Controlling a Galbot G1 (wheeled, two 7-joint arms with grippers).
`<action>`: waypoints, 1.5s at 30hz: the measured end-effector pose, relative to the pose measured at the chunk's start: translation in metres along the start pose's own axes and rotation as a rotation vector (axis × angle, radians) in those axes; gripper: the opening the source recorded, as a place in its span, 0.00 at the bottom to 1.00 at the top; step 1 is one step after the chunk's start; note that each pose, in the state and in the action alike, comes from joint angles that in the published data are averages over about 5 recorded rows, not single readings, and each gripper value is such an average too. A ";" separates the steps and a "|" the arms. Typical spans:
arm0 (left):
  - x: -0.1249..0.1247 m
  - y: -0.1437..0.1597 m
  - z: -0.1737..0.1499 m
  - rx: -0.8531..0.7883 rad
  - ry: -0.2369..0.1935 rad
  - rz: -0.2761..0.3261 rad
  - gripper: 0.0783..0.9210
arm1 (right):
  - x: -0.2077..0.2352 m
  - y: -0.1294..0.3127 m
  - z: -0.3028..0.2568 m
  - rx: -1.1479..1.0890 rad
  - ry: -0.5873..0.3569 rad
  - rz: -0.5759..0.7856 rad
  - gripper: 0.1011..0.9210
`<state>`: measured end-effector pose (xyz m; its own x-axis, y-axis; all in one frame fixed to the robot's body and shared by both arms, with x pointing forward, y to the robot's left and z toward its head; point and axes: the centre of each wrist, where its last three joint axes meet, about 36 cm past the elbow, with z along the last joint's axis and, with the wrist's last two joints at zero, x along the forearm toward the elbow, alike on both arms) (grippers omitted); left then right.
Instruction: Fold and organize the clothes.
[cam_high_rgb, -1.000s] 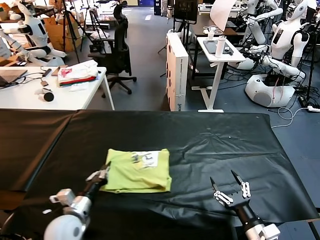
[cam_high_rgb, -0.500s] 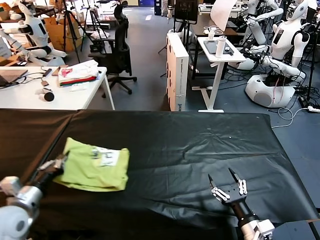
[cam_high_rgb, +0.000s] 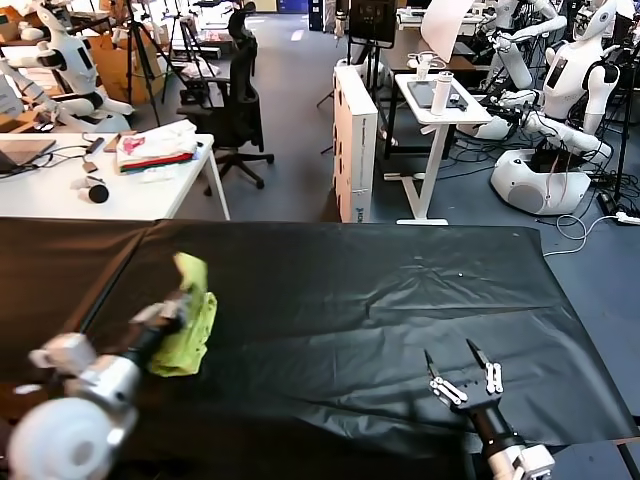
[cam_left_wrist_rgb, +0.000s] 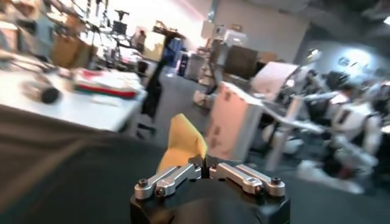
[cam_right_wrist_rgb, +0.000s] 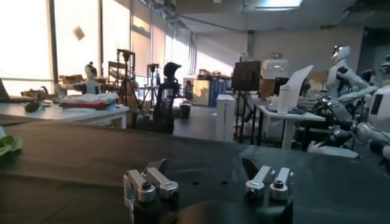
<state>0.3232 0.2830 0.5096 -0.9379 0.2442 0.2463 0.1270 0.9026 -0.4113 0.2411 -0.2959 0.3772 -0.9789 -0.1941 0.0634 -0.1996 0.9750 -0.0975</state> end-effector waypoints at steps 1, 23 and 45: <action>-0.008 -0.008 0.011 0.020 0.009 0.024 0.11 | 0.002 0.001 0.000 0.003 0.003 0.001 0.98; -0.101 -0.070 0.086 0.108 0.054 0.201 0.96 | -0.052 0.018 -0.040 -0.322 0.273 -0.125 0.98; -0.054 -0.019 0.057 -0.017 -0.067 0.054 0.98 | -0.180 0.064 -0.023 -0.594 0.424 -0.283 0.69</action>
<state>0.3533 0.2322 0.4536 -0.9490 0.2689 0.1649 0.1829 0.8950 -0.4069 0.4060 -0.1963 0.3826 -0.7706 -0.5023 0.3924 -0.2654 0.8125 0.5190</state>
